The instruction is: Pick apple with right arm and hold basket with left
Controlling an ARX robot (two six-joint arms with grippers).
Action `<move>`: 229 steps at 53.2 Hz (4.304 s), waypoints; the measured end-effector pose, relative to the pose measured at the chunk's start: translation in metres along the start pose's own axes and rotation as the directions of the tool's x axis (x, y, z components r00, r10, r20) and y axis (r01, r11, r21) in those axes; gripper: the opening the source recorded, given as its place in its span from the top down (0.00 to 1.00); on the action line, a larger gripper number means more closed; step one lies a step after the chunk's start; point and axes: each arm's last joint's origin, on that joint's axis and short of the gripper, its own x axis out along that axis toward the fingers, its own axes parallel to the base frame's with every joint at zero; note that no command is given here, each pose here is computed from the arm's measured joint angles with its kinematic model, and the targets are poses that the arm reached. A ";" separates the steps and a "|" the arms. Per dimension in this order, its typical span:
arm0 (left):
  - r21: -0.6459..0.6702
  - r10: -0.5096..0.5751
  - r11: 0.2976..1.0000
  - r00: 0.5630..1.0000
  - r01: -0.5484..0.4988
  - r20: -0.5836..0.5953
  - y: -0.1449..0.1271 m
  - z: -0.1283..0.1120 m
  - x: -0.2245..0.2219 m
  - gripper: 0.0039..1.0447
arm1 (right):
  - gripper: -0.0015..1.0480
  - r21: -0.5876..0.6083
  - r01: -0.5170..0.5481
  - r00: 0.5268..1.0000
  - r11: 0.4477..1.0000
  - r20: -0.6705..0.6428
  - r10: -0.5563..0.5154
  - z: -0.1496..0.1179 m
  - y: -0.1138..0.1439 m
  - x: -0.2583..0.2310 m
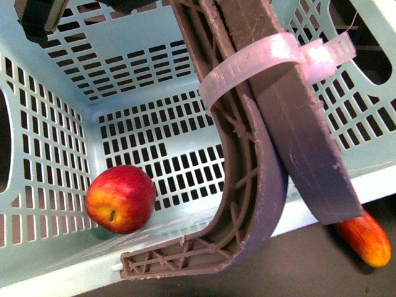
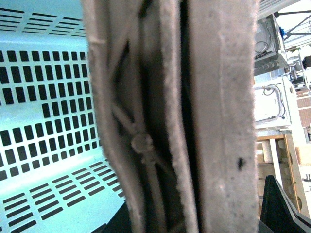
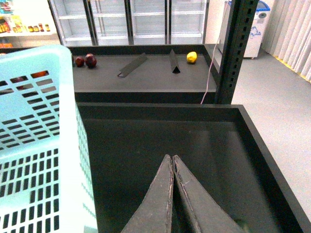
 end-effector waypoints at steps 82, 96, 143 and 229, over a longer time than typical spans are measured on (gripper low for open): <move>-0.003 -0.001 1.000 1.000 0.001 0.000 0.000 0.000 0.000 0.87 | 0.98 -0.001 -0.001 1.000 1.000 0.022 0.001 -0.016 0.000 -0.042; 0.000 -0.001 1.000 1.000 0.001 0.000 0.000 0.000 0.000 0.87 | 0.62 -0.002 -0.001 1.000 1.000 0.022 0.001 -0.016 0.000 -0.042; -0.763 0.629 0.631 0.668 -0.139 0.399 0.076 0.083 0.005 0.87 | 0.08 -0.002 -0.002 1.000 1.000 0.023 0.002 -0.016 0.000 -0.042; -0.847 0.698 0.524 0.615 -0.088 0.367 0.164 0.122 0.028 0.23 | 0.08 -0.002 -0.002 1.000 1.000 0.023 0.002 -0.016 0.000 -0.042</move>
